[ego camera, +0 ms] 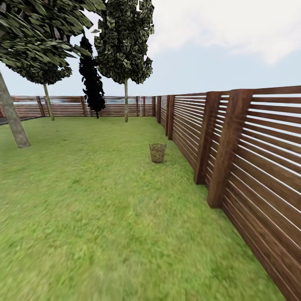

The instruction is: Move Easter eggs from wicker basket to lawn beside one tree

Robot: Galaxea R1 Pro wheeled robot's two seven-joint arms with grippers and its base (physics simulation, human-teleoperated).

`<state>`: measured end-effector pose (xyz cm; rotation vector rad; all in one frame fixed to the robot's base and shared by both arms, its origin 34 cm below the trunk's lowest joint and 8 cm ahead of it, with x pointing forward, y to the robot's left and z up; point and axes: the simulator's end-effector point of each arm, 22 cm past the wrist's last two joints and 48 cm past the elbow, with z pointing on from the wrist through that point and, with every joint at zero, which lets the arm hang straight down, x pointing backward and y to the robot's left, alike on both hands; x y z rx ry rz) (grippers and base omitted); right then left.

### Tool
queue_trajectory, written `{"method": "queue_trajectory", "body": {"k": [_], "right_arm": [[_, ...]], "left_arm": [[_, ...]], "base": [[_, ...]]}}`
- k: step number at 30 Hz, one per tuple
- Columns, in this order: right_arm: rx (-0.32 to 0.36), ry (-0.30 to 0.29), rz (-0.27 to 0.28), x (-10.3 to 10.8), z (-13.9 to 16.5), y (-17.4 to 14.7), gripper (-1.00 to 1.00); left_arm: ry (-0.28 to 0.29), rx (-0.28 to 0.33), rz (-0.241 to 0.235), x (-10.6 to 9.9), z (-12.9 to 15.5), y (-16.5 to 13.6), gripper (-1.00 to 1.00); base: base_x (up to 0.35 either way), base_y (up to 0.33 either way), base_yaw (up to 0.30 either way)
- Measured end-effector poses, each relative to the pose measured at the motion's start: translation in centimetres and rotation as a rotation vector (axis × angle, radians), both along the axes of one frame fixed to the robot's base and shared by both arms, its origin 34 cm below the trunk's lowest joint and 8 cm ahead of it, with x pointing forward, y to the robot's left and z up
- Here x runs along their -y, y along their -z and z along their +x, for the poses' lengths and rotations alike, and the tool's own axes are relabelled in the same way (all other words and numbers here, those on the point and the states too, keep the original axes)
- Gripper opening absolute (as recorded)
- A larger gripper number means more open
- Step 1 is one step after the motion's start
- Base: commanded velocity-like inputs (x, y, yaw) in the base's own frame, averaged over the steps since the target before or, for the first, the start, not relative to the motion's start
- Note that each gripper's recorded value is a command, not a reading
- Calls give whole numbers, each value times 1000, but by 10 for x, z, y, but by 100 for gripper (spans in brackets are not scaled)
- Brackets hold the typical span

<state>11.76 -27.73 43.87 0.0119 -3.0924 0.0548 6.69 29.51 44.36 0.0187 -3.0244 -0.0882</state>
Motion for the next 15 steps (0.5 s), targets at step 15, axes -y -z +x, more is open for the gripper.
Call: {"method": "queue_trajectory", "body": {"k": [15], "right_arm": [[0,0,0,0,0,0,100]], "left_arm": [[0,0,0,0,0,0,100]], "base": [[344,3,0]]}}
